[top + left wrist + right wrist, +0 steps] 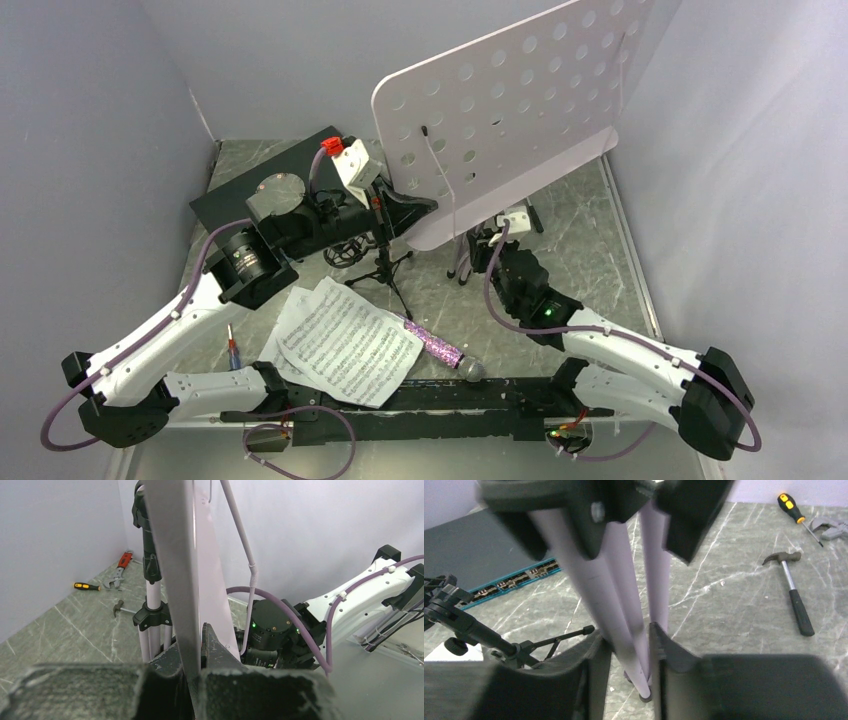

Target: Set up the instrument practice props

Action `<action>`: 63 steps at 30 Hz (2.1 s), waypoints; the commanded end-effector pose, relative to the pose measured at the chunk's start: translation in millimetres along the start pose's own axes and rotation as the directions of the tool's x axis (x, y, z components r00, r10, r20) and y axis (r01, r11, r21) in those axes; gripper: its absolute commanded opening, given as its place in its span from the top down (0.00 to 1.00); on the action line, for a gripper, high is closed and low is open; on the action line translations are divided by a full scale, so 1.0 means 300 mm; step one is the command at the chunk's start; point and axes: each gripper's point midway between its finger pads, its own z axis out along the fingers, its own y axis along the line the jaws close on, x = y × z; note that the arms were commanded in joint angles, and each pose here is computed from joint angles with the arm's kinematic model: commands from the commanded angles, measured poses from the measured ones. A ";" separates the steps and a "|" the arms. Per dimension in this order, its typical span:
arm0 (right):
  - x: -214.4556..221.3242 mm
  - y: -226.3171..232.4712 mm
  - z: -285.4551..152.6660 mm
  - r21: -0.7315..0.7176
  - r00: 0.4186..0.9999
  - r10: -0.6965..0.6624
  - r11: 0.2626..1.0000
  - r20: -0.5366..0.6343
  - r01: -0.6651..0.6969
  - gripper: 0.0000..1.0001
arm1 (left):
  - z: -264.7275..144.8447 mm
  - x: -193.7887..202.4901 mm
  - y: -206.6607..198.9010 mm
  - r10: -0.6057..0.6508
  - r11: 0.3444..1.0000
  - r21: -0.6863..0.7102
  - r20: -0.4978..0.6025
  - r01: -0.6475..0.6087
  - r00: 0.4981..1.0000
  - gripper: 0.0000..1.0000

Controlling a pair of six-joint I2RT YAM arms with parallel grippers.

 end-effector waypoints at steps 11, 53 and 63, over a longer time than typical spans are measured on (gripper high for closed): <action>-0.083 -0.010 -0.006 0.027 0.998 -0.014 1.000 0.054 0.013 1.00 | -0.021 0.094 0.018 -0.057 0.997 -0.048 -0.100 0.052 0.993 0.97; -0.031 0.039 -0.072 -0.101 0.987 -0.092 0.992 -0.134 0.078 1.00 | -0.043 -0.059 0.053 0.001 0.991 -0.131 0.002 -0.001 1.000 0.97; -0.024 0.047 -0.101 -0.136 0.980 -0.102 0.988 -0.169 0.079 1.00 | -0.043 -0.010 0.124 -0.007 0.971 -0.240 -0.050 -0.005 0.999 0.97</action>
